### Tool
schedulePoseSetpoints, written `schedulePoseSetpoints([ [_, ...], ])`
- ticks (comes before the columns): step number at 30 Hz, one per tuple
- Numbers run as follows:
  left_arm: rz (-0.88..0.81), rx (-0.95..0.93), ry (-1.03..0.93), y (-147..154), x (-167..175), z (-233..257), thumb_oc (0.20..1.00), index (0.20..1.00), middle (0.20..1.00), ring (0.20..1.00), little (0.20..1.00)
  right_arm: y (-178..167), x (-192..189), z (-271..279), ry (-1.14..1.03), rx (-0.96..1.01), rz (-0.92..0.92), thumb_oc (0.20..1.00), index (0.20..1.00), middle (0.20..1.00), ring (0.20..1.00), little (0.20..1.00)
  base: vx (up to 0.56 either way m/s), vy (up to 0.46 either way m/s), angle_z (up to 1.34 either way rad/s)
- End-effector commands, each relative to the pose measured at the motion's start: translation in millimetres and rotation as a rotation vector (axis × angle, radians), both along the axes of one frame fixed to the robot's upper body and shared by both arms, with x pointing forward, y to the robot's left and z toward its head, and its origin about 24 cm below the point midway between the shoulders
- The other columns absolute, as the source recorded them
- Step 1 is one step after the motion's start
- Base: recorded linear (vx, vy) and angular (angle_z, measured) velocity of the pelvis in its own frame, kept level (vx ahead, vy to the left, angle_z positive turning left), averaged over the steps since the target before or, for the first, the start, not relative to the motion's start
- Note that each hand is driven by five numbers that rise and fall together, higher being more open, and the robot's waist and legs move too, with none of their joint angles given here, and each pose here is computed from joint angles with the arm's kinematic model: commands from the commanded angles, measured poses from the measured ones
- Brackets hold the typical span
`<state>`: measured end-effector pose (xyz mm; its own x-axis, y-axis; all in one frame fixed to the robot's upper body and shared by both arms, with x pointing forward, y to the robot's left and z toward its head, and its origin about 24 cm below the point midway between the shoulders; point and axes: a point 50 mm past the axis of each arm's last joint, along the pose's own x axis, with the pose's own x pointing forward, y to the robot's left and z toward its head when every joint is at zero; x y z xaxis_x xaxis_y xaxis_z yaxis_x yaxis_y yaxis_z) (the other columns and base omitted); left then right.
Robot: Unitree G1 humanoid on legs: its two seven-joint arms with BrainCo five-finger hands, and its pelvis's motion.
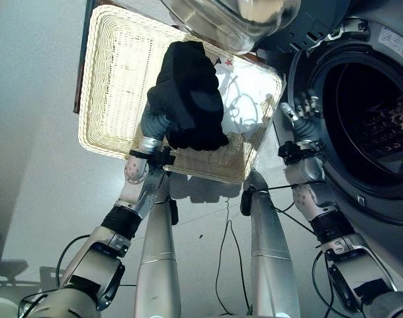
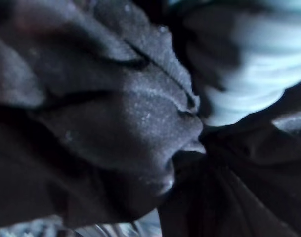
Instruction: Put the clothes into the washing machine.
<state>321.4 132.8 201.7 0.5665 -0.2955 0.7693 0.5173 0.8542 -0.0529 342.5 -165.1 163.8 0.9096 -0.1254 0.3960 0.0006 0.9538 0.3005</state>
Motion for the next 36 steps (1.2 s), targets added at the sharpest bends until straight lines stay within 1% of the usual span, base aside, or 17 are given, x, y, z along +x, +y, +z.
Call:
schedulePoseSetpoints([
  [1, -0.135, -0.082, -0.247, -10.2, -25.4, 33.8, 0.2, 0.2, 0.2, 0.2, 0.2, 9.5, -16.1, 5.1, -0.078, -0.093, 0.098, 1.0, 1.0, 1.0, 1.0, 1.0, 0.0, 0.0, 0.0],
  [7, -0.277, -0.123, -0.313, -16.1, -41.4, 41.0, 0.2, 0.2, 0.2, 0.2, 0.2, 27.5, -26.2, 10.7, -0.131, -0.225, 0.182, 1.0, 1.0, 1.0, 1.0, 1.0, 0.0, 0.0, 0.0],
  [12, -0.379, -0.157, -0.349, -20.8, -49.9, 43.9, 0.2, 0.2, 0.2, 0.2, 0.2, 39.8, -30.7, 14.6, -0.166, -0.342, 0.206, 1.0, 1.0, 1.0, 1.0, 1.0, 0.0, 0.0, 0.0],
  [18, -0.45, -0.169, -0.376, -27.7, -56.7, 48.2, 0.2, 0.2, 0.2, 0.2, 0.2, 46.3, -32.8, 24.8, -0.219, -0.361, 0.232, 1.0, 1.0, 1.0, 1.0, 1.0, 0.0, 0.0, 0.0],
  [22, -0.466, -0.18, -0.383, -31.0, -58.2, 50.5, 0.2, 0.2, 0.2, 0.2, 0.2, 55.5, -31.6, 29.7, -0.227, -0.369, 0.29, 1.0, 1.0, 1.0, 1.0, 1.0, 0.0, 0.0, 0.0],
  [25, -0.459, -0.192, -0.41, -31.7, -60.1, 53.2, 0.2, 0.2, 0.2, 0.2, 0.2, 67.7, -28.7, 26.0, -0.187, -0.397, 0.378, 1.0, 1.0, 1.0, 1.0, 1.0, 0.0, 0.0, 0.0],
  [27, -0.454, -0.19, -0.412, -31.9, -60.4, 53.4, 0.2, 0.2, 0.2, 0.2, 0.2, 68.0, -28.6, 25.7, -0.184, -0.397, 0.382, 1.0, 1.0, 1.0, 1.0, 1.0, 0.0, 0.0, 0.0],
  [32, -0.437, -0.198, -0.418, -30.0, -61.1, 57.0, 0.2, 0.2, 0.2, 0.2, 0.2, 79.1, -29.6, 20.8, -0.154, -0.394, 0.527, 1.0, 1.0, 1.0, 1.0, 1.0, 0.0, -0.007, 0.0],
  [33, -0.438, -0.202, -0.409, -31.2, -60.7, 56.6, 0.2, 0.2, 0.2, 0.2, 0.2, 86.2, -31.1, 20.6, -0.147, -0.379, 0.599, 1.0, 1.0, 1.0, 1.0, 1.0, 0.0, 0.0, 0.0],
  [34, -0.438, -0.202, -0.407, -31.5, -60.6, 56.6, 0.2, 0.2, 0.2, 0.2, 0.2, 87.1, -31.2, 20.7, -0.144, -0.373, 0.611, 1.0, 1.0, 1.0, 1.0, 1.0, 0.0, 0.0, 0.0],
  [36, -0.412, -0.198, -0.406, -31.9, -60.6, 57.1, 0.2, 0.2, 0.2, 0.2, 0.2, 94.8, -32.2, 20.7, -0.123, -0.344, 0.698, 1.0, 1.0, 1.0, 1.0, 1.0, 0.0, 0.0, 0.0],
])
